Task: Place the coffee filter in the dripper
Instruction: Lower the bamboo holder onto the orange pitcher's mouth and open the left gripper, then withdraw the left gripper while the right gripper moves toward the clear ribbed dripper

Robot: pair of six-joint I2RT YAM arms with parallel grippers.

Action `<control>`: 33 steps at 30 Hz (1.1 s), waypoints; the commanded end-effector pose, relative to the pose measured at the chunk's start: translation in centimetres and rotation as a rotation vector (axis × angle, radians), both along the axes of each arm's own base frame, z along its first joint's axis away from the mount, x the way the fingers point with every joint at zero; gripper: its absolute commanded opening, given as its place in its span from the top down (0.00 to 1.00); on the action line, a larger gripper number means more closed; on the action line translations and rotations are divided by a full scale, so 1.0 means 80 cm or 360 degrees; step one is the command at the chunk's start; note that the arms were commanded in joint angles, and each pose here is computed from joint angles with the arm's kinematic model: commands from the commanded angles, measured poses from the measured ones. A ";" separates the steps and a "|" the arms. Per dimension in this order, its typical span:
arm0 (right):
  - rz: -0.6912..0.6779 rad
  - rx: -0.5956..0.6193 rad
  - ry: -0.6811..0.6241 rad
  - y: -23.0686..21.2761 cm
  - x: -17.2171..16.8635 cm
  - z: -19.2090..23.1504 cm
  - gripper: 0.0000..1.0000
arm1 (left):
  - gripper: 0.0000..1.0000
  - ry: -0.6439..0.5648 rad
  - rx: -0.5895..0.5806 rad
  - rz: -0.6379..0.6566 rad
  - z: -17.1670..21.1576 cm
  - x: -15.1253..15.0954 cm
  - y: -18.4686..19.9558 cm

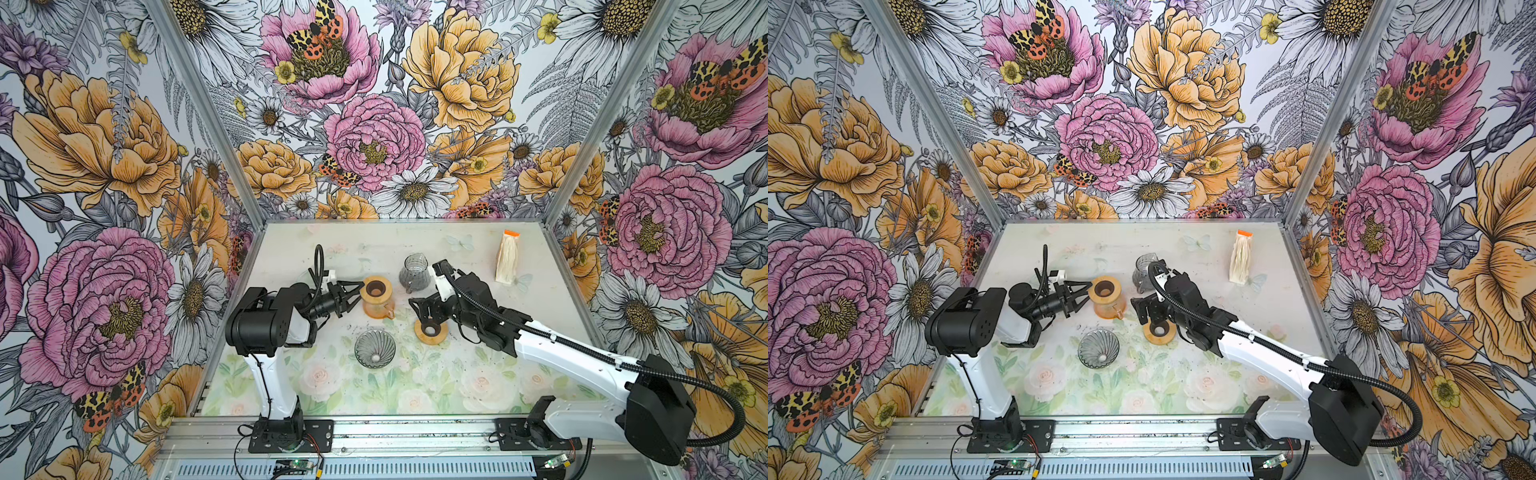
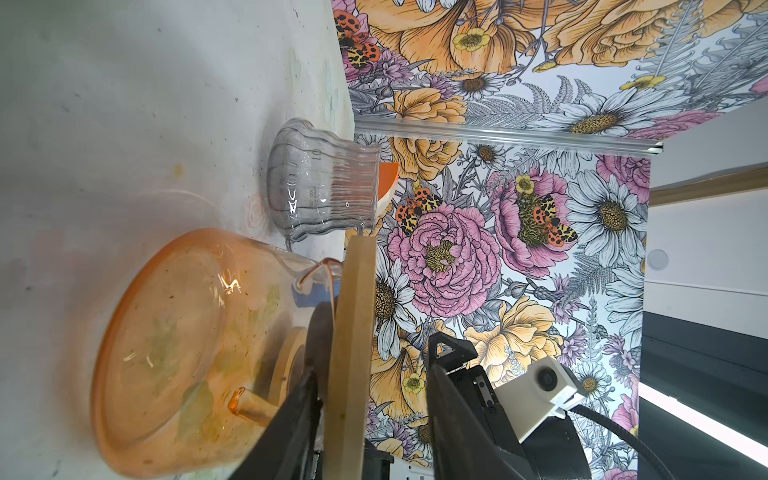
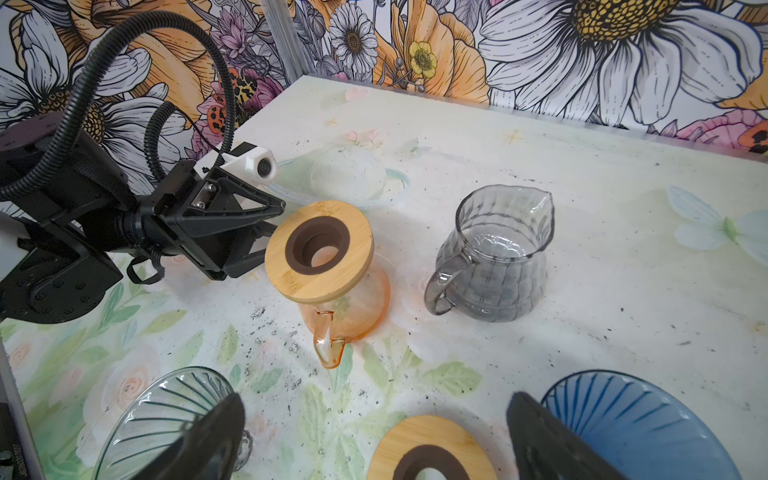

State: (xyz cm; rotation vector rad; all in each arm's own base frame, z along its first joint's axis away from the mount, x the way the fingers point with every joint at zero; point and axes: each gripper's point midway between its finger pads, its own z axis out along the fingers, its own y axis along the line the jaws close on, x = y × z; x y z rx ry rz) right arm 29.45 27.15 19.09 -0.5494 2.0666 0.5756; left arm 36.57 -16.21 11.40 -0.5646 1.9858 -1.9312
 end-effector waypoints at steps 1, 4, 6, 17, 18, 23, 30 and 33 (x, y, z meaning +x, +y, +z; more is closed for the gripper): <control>-0.0010 0.0042 -0.0046 0.002 0.000 0.014 0.00 | 0.52 -0.0073 0.0021 -0.0020 0.008 0.000 0.000; 0.0005 0.0048 -0.0040 0.004 0.000 0.014 0.01 | 0.48 -0.0063 0.0099 -0.0027 0.009 0.003 0.003; 0.0016 0.0047 -0.0031 0.006 -0.001 0.013 0.00 | 0.46 -0.0088 0.0206 -0.0041 0.017 0.003 0.002; 0.0165 0.0002 0.0178 0.029 -0.016 -0.001 0.02 | 0.31 -0.0129 0.0464 -0.0108 0.033 0.000 0.001; 0.0179 -0.0003 0.0204 0.031 -0.018 -0.003 0.03 | 0.31 -0.0123 0.0479 -0.0107 0.031 0.000 0.001; 0.0188 -0.0012 0.0232 0.036 -0.023 -0.010 0.02 | 0.30 -0.0083 0.0539 -0.0133 0.017 -0.005 0.001; 0.0198 -0.0010 0.0223 0.040 -0.023 -0.006 0.02 | 0.29 -0.0056 0.0606 -0.0096 0.012 -0.009 0.018; 0.0225 -0.0004 0.0251 0.045 -0.025 -0.008 0.02 | 0.25 -0.0086 0.0675 -0.0073 0.021 -0.011 0.029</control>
